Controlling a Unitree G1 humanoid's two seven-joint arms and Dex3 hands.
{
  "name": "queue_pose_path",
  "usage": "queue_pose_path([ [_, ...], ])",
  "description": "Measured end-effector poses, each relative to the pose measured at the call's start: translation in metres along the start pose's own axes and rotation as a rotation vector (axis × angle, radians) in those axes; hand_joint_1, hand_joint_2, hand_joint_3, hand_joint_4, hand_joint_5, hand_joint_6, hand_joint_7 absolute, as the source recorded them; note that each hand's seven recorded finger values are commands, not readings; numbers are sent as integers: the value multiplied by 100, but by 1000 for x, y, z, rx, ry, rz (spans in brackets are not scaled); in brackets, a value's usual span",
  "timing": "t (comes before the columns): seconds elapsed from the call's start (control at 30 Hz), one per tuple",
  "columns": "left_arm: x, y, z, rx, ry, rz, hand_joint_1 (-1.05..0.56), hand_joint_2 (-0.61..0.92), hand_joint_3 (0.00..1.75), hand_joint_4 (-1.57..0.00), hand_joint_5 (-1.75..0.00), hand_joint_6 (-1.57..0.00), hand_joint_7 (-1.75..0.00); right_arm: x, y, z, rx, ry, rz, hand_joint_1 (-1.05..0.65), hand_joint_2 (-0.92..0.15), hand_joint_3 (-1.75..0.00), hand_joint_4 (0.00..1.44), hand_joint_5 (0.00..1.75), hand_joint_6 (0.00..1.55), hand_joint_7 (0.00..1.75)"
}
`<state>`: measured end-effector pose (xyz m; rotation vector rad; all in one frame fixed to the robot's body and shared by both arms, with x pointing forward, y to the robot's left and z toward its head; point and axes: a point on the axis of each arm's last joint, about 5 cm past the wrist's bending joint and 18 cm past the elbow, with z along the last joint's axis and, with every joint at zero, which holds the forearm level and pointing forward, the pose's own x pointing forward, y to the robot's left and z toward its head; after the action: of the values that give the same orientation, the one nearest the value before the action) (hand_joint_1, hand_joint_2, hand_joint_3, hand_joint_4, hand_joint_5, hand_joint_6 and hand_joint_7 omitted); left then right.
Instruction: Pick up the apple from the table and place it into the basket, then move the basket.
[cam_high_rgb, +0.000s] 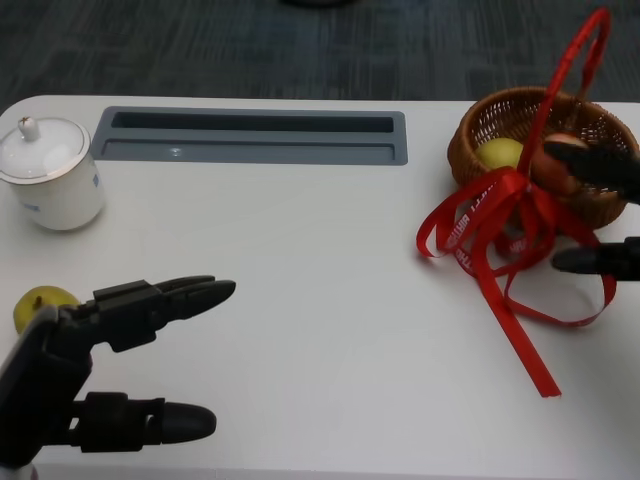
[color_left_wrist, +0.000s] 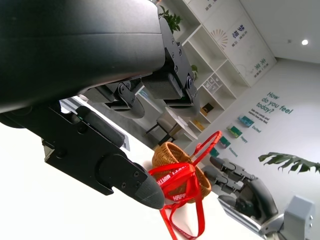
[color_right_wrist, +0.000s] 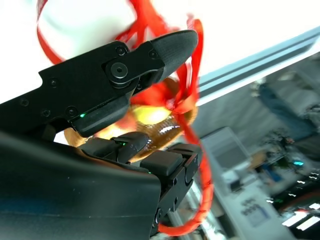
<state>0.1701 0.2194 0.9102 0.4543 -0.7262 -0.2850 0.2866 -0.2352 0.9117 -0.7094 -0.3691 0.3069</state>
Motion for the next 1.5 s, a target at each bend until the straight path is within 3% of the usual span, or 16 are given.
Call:
queue_pose_path([
  [0.33,2,-1,-1,-32,-4,-5,-54,68,0,-70,0,-70,0,-25,28,11,134,-232,7,-67,-80,0,59,1,54,1],
  [0.6,2,-3,-1,-42,3,-12,-51,67,0,-70,0,-70,0,-25,55,29,263,-370,50,-63,-78,0,65,1,58,1],
  [0.93,4,-3,-2,-69,4,-9,-49,65,0,-70,0,-70,0,-23,85,45,383,-450,103,-55,-79,0,69,1,61,1],
  [1.5,10,-6,-2,-97,-30,-5,-45,66,0,-72,-1,-71,0,-18,106,52,434,-482,128,-54,-80,0,72,0,66,1],
])
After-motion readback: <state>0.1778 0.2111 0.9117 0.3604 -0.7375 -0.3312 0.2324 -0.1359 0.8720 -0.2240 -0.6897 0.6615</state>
